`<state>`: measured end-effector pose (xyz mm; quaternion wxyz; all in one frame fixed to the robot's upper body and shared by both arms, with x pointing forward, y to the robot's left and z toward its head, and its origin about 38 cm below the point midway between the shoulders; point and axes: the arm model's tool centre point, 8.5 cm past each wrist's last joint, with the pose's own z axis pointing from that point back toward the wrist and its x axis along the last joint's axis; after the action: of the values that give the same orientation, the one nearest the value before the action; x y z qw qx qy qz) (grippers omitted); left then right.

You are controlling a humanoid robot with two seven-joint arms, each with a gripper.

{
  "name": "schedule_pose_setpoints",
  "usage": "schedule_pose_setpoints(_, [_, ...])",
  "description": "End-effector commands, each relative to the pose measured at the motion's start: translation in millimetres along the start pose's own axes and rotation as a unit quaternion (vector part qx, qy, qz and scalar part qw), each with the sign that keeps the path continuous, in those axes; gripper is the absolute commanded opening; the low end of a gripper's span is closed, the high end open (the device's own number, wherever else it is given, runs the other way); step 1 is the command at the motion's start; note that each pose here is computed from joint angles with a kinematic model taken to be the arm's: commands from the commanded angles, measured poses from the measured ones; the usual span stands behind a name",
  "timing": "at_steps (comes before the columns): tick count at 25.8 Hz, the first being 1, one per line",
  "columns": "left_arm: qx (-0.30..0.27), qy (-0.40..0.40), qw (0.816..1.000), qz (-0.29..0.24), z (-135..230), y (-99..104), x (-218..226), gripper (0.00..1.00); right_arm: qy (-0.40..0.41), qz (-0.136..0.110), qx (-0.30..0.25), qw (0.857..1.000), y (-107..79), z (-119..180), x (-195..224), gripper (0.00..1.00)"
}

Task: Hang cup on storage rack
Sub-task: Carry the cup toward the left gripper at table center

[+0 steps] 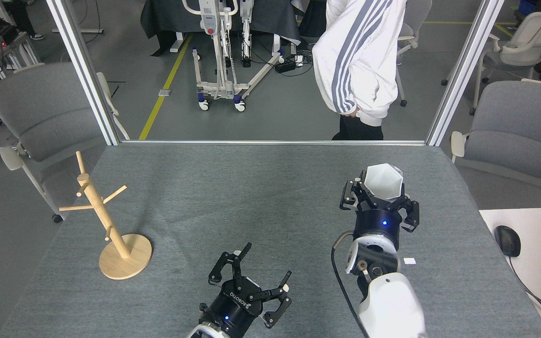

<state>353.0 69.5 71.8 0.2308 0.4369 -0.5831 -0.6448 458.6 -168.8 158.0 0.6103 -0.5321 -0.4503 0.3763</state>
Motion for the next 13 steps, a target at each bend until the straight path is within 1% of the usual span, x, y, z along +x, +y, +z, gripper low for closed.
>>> schedule_pose_setpoints(1, [-0.013, -0.025, 0.999, -0.020, -22.3, -3.4, 12.0, 0.99, 0.012, -0.013, -0.004, 1.000, -0.7, 19.2, 32.6, 0.00])
schedule_pose_setpoints(5, [-0.024, -0.031, 0.999, -0.027, -47.5, -8.1, 4.1, 0.99, 0.021, -0.016, -0.015, 1.000, -3.1, 37.6, 59.3, 0.00])
schedule_pose_setpoints(7, [-0.035, -0.036, 0.998, -0.025, -56.3, -14.5, 3.8, 0.99, 0.022, -0.013, -0.003, 1.000, 3.0, 48.0, 70.4, 0.00])
schedule_pose_setpoints(9, [-0.041, -0.038, 0.998, -0.024, -57.3, -18.2, 4.4, 0.99, 0.021, -0.008, 0.006, 1.000, 6.6, 57.1, 78.8, 0.00])
schedule_pose_setpoints(13, [-0.038, -0.022, 0.999, -0.024, -58.0, -16.6, -0.2, 0.99, 0.017, -0.005, 0.020, 1.000, 11.0, 67.9, 89.7, 0.00])
